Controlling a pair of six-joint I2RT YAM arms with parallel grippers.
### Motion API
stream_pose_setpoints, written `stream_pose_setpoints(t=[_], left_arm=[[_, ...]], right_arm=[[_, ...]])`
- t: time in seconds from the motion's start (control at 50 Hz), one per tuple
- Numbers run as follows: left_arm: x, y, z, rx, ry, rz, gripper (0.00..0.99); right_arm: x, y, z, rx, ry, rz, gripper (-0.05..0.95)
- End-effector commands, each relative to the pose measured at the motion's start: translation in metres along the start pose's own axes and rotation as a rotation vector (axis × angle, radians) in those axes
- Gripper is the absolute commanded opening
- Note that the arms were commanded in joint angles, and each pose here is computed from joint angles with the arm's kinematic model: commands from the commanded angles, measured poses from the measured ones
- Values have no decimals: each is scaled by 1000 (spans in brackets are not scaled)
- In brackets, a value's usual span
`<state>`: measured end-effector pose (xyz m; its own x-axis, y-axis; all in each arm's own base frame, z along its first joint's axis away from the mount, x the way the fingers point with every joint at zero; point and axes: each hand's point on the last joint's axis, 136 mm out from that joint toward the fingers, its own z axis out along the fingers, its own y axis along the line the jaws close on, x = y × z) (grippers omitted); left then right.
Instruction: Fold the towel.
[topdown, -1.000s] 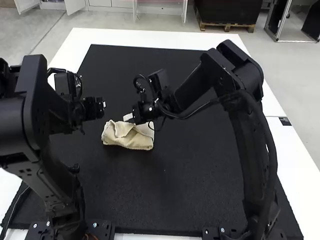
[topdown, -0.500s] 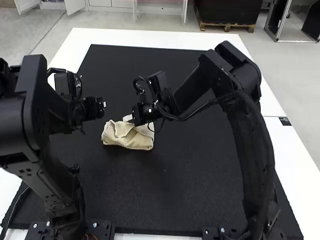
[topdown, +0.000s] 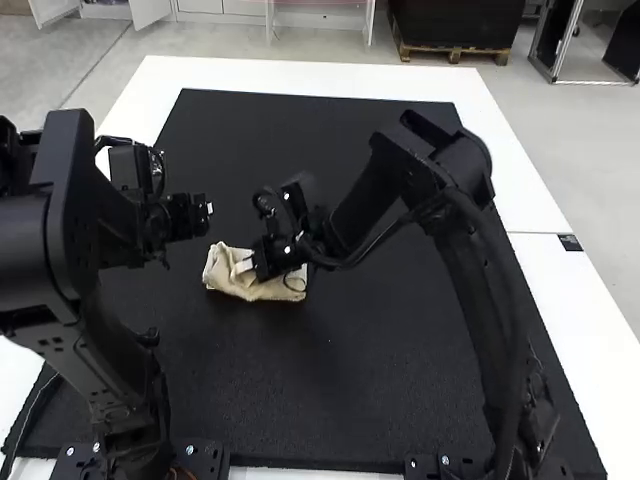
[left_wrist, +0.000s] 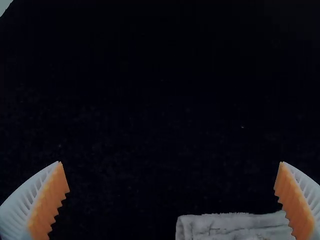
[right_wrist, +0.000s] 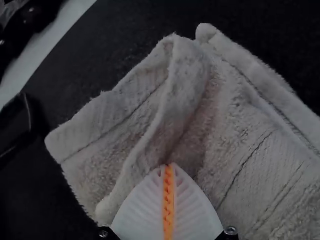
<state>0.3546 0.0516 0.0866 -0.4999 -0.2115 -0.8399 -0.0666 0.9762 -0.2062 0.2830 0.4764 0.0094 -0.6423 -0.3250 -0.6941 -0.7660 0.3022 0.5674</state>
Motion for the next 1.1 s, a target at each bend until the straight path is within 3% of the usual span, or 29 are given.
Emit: stream_pose_setpoints(t=[0.0, 0.22, 0.44, 0.76, 0.86, 1.0, 1.08], left_arm=[[-14, -2, -3, 13, -36, -2, 966], [-15, -2, -3, 18, -36, -3, 966], [-33, 6, -7, 1, -69, -11, 966], [-94, -5, -17, 20, -139, -8, 966], [-125, -18, -26, 46, -183, -2, 966], [-167, -56, -44, 118, -248, 22, 966], [-188, -69, -59, 140, -291, 23, 966]], right_arm=[[20, 16, 14, -52, 42, 23, -16], [7, 14, 7, -50, 9, 32, -15], [-66, 39, -39, -89, -126, 39, -15], [-162, 61, -133, -55, -323, -7, -3], [-193, 61, -173, -14, -410, -35, -2], [-237, 63, -250, 65, -558, -86, 7], [-257, 75, -301, 105, -657, -128, 10]])
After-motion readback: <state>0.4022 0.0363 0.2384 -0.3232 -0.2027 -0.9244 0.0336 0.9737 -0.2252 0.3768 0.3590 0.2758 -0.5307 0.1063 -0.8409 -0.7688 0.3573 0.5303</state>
